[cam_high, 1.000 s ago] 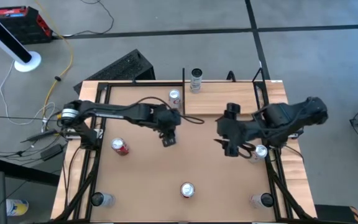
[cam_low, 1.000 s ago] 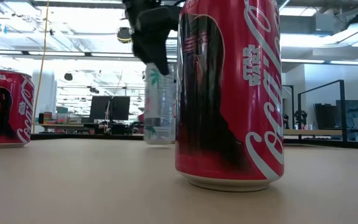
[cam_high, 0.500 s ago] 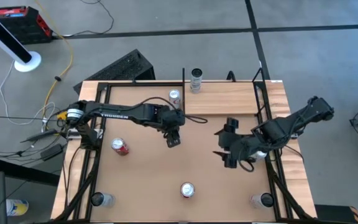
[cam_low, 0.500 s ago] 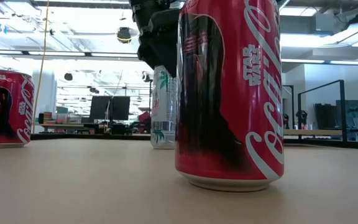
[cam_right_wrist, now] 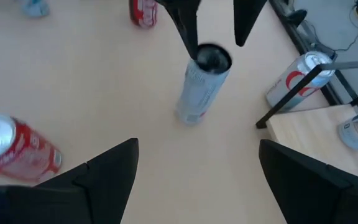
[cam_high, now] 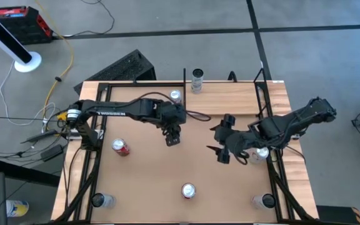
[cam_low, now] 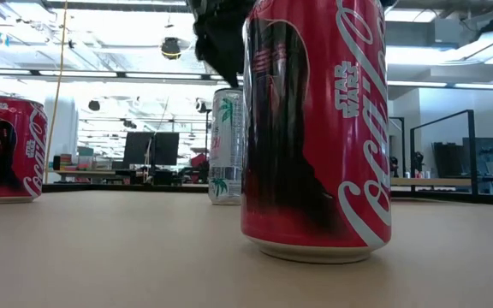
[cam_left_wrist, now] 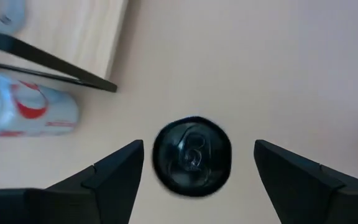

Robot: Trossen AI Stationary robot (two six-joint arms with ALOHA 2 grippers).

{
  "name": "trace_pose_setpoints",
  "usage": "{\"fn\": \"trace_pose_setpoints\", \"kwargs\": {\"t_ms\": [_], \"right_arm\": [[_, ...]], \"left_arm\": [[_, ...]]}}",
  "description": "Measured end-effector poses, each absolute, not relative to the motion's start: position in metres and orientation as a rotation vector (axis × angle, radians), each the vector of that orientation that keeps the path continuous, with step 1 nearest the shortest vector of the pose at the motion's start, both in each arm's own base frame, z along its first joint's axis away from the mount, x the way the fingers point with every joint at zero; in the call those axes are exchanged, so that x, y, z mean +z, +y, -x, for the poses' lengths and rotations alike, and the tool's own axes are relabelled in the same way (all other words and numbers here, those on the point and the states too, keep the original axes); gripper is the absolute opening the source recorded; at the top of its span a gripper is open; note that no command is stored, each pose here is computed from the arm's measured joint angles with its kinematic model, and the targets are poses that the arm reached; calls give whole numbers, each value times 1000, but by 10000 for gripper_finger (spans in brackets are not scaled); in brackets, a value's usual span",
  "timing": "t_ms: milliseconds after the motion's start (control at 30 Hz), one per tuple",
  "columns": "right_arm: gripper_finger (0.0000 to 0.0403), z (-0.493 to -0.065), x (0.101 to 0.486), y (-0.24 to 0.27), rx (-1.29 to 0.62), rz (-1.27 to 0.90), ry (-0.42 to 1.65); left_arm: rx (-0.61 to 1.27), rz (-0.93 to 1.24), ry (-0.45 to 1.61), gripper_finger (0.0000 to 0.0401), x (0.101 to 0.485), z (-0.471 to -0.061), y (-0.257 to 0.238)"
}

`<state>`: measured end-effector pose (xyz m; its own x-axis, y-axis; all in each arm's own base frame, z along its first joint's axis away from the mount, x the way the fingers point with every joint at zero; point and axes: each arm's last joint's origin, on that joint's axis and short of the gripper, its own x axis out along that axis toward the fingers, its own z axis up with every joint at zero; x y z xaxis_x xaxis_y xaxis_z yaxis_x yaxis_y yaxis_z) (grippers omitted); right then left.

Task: Place canned beverage on shelf
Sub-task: Put the top white-pink soda can on the shelf

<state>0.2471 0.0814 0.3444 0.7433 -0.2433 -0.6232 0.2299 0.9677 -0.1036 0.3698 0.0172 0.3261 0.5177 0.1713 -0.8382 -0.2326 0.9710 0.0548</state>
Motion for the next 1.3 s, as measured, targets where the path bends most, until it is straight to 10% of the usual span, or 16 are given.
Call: {"fn": "trace_pose_setpoints", "kwargs": {"t_ms": [433,867,1300], "right_arm": [[356,-313,281,83,-423,-34,442],[356,-370,240,71,-605,-88,198],[356,-378,229,51,-662,-164,202]], "left_arm": [[377,-156,1118,291,375,-287,27],[429,-47,549,291,332,-149,20],[544,-485,503,291,339,-122,24]]}}
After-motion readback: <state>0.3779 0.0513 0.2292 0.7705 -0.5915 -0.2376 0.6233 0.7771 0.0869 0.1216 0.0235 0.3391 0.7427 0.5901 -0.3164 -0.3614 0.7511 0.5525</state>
